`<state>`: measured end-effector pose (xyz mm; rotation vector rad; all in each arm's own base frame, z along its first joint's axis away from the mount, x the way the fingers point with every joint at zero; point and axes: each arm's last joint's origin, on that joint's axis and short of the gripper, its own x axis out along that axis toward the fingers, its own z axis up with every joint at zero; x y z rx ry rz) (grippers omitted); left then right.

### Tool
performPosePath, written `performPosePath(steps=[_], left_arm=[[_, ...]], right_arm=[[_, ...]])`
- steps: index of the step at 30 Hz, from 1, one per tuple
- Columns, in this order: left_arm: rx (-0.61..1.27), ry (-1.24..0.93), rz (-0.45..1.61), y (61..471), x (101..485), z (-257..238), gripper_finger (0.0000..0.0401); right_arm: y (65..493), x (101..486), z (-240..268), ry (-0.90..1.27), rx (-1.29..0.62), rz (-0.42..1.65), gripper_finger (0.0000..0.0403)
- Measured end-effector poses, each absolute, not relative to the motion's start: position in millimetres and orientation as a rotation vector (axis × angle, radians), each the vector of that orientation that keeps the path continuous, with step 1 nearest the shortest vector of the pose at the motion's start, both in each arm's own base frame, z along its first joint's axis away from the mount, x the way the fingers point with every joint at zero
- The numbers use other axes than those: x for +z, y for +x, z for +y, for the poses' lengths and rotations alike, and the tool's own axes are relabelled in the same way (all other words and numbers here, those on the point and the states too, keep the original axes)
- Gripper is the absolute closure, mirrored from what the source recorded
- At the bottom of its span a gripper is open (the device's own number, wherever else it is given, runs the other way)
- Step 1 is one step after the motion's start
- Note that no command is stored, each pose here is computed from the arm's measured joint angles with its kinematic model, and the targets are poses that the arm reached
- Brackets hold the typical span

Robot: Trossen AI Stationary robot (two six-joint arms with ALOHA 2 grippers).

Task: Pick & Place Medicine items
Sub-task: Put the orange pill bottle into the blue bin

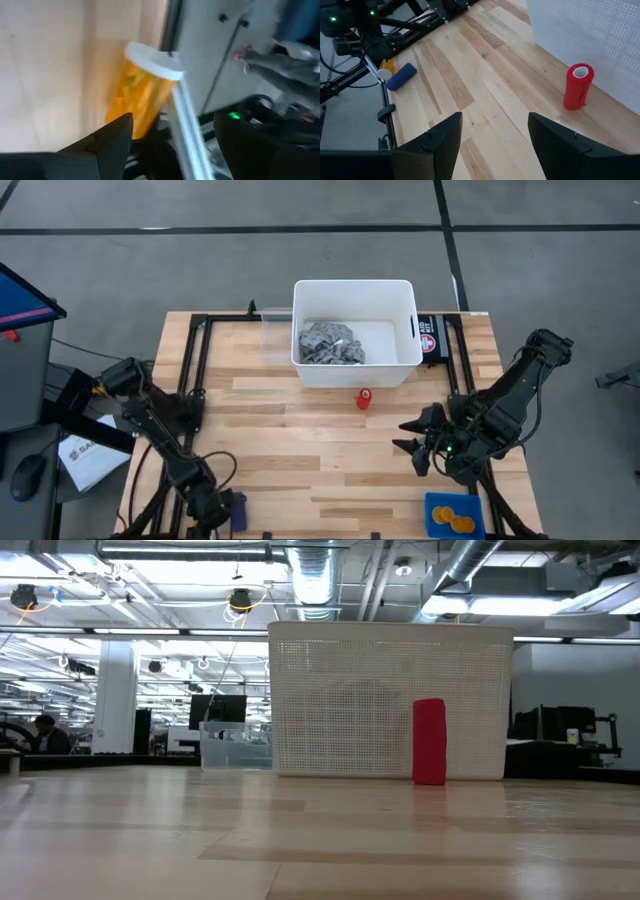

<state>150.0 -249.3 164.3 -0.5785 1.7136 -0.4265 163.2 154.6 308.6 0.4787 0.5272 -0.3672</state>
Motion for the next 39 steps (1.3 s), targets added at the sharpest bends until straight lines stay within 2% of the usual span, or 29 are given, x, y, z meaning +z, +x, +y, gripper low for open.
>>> performPosePath(steps=[5,15,24,39], left_arm=[[-0.280,-0.506,1.653,146,160,-244,0.0128],[-0.355,-0.455,1.634,148,147,-254,0.0131],[-0.275,-0.409,1.634,150,133,-254,0.0132],[0.023,-0.485,1.571,170,128,-232,0.0132]], right_arm=[[162,307,153,0.498,-0.387,0.532,0.0179],[160,307,154,0.544,-0.400,0.531,0.0179],[160,307,154,0.562,-0.405,0.530,0.0179],[159,306,154,0.567,-0.394,0.560,0.0179]])
